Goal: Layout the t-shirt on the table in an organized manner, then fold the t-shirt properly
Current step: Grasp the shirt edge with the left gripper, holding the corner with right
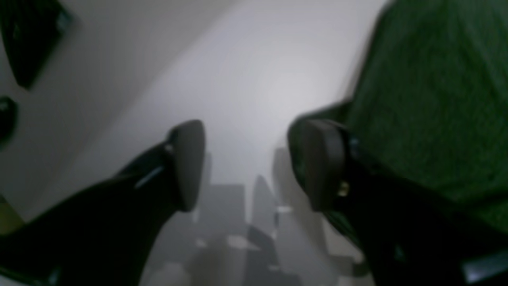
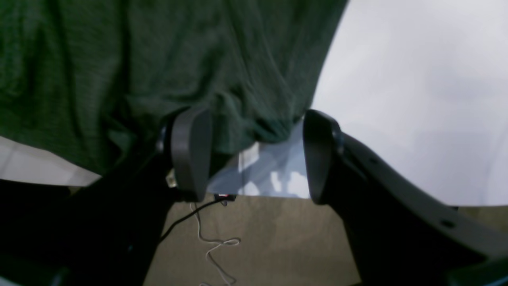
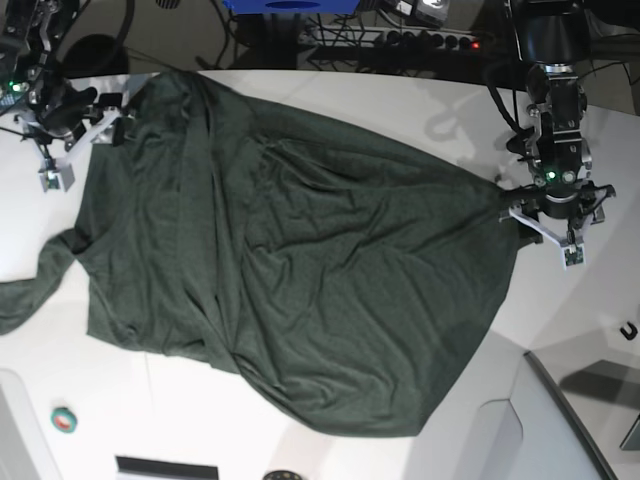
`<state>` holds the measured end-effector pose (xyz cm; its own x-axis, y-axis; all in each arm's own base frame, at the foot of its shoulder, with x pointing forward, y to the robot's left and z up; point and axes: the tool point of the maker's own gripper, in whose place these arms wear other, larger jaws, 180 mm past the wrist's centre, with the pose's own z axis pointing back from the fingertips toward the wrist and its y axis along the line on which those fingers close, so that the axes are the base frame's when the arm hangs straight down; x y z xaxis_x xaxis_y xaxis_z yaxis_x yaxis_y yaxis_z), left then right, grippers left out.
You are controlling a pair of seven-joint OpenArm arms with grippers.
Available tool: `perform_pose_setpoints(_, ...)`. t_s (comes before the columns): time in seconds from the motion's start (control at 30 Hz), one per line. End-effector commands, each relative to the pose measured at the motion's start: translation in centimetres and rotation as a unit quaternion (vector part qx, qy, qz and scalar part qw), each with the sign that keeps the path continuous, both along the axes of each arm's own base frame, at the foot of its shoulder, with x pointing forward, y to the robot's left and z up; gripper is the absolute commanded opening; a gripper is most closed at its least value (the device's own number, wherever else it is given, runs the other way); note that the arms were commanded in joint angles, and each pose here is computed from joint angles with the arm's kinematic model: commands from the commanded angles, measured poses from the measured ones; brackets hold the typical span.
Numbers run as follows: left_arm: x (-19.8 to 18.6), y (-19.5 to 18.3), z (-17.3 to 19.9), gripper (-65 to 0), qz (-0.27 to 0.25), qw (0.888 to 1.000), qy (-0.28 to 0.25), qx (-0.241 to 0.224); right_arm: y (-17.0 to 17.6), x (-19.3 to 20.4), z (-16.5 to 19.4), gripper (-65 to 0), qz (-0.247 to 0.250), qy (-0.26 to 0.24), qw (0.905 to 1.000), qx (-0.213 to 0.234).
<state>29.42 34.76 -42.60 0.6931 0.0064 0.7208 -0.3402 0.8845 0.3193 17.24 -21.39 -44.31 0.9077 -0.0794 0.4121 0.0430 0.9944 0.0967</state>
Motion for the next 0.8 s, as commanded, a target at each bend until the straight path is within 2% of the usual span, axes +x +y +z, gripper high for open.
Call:
perform_pose_setpoints(0.0,1.0,1.1,1.5,-24.2,0.007,1.000,-0.026,0.008,-0.2,1.0,0.8,-30.3,0.000,-0.025,0.9997,-0.001)
perform_pose_setpoints(0.17,-0.3,2.0,-0.7,-23.9,0.054,0.995,-0.028,-0.083,-0.1,0.7,0.7,-30.3,-0.001,-0.030,0.9996,0.000)
perform_pose_setpoints(0.27,-1.1,2.4,-2.1,-23.9,0.085,0.986,-0.030,-0.140,0.4,0.7,0.7,-30.3,-0.007,-0.039,0.9992,0.007)
perform_pose_setpoints(0.47,-0.9,2.0,-2.0,-23.7,0.119,0.964,-0.065,-0.228,0.9,0.4,0.5,-30.2,-0.010,-0.039,0.9991,0.014)
perform_pose_setpoints(0.53,-0.6,1.5,-1.8,-23.7,0.115,0.959,-0.074,-0.249,1.0,0.4,0.5,-30.2,-0.010,-0.039,0.9991,0.014)
perform_pose_setpoints(0.7,0.6,0.6,-0.5,-23.2,0.081,0.959,-0.090,-0.255,1.0,0.4,0.5,-30.2,-0.010,-0.039,0.9991,0.014)
perform_pose_setpoints(0.77,0.6,0.5,-0.6,-16.5,0.081,0.959,-0.090,-0.256,1.0,0.4,0.5,-30.2,-0.009,-0.039,0.9991,0.014)
